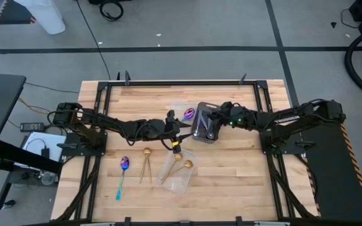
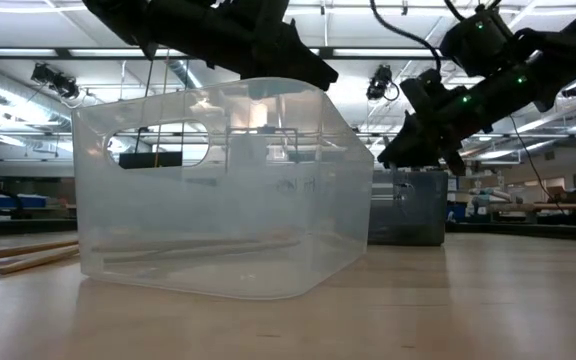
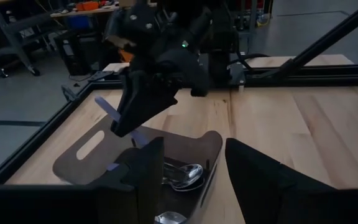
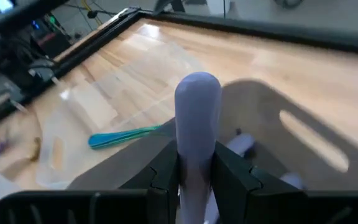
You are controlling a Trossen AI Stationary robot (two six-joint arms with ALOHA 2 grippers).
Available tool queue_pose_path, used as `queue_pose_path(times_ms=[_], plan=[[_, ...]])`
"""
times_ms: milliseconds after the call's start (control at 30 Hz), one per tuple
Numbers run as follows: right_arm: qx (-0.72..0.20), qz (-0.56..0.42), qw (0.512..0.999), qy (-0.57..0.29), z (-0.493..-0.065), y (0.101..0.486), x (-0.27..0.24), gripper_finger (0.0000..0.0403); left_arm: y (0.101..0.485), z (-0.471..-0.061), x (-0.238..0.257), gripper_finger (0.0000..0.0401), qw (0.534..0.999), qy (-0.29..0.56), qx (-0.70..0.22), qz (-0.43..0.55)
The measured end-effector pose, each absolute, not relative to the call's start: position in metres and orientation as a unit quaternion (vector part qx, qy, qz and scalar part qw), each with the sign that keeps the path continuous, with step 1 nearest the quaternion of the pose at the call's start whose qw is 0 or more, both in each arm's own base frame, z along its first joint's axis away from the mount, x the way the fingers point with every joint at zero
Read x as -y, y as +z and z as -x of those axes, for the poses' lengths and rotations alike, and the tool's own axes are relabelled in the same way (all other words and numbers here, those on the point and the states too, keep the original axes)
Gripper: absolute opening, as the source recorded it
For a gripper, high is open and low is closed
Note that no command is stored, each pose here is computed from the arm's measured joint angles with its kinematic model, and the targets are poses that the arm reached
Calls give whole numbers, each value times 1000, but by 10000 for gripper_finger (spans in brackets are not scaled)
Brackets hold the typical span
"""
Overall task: Sort silverware by color (type)
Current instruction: Put the purple spoon into the black bin, then put the gold spoon into the bottom transparent bin
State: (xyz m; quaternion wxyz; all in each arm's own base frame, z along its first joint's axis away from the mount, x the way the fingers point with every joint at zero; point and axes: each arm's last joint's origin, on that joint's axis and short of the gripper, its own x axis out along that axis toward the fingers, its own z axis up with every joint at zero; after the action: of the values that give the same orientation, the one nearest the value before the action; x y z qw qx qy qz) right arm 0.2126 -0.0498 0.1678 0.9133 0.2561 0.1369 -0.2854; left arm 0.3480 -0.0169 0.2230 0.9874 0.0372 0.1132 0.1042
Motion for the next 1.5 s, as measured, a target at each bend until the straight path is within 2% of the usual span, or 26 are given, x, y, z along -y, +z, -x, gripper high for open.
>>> queue_pose_path(times_ms=[100,467,933,1167,1500], plan=[[-143,-298,898,-291,-211,165,52,86,223,-348,17,180,987,104,-113,-37],[-152,-341,887,-272,-211,163,50,90,223,-348,17,180,987,104,-114,-38],[-161,-331,889,-271,-210,162,50,169,228,-334,19,180,979,101,-175,-33],[-155,-329,893,-265,-211,163,51,181,239,-323,28,180,979,90,-179,-32],[-149,-313,917,-198,-217,178,56,179,230,-297,37,180,948,87,-306,-12]])
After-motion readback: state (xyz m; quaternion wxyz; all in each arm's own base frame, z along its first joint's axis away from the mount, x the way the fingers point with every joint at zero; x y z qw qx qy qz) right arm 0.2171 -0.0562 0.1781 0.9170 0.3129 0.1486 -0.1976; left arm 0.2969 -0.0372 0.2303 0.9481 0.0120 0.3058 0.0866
